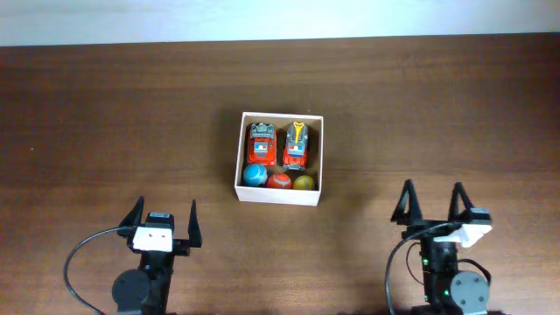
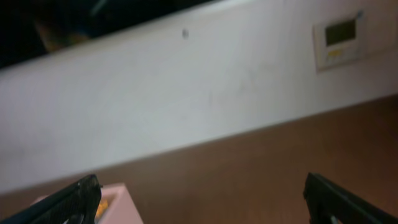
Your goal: Pack container
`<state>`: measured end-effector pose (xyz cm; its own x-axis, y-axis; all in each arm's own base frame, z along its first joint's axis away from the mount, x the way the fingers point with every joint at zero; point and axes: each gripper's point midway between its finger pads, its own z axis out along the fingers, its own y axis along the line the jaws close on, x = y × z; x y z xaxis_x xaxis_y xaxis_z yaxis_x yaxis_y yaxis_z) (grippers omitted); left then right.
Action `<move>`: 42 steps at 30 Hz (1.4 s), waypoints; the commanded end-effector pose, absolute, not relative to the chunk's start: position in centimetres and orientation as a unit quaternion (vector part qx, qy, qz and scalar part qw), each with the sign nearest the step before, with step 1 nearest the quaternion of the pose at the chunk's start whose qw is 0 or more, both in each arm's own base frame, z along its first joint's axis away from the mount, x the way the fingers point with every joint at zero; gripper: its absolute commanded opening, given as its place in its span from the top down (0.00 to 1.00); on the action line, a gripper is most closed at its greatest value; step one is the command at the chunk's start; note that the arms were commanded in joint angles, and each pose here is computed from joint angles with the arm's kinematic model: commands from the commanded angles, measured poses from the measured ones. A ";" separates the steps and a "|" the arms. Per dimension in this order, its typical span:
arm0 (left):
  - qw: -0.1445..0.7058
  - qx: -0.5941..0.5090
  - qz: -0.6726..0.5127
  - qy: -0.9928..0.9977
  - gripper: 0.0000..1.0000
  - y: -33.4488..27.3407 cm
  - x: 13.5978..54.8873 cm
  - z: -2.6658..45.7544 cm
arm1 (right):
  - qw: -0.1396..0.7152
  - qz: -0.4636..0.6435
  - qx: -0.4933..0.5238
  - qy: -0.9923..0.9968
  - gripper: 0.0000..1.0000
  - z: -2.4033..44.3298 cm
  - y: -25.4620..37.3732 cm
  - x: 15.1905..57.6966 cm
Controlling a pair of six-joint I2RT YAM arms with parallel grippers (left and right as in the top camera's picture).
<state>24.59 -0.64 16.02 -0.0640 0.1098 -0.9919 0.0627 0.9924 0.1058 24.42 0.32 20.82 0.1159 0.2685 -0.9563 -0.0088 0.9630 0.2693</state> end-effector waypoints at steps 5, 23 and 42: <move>0.682 0.062 0.026 0.728 0.01 -0.5 24.6 15.9 | 0.698 0.085 0.063 0.708 0.01 17.2 1.5 24.6; 0.682 0.062 0.026 0.728 0.01 -0.5 24.6 15.9 | 0.677 0.051 0.000 0.734 0.01 15.6 1.7 24.5; 0.682 0.062 0.026 0.728 0.01 -0.5 24.6 15.9 | 0.678 0.048 0.004 0.734 0.01 15.6 1.5 24.6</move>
<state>24.59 -0.64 16.02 -0.0640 0.1098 -0.9919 0.0627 0.9924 0.1058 24.59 1.59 15.75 -0.0811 0.0726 -0.9941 -0.0591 0.9952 0.0775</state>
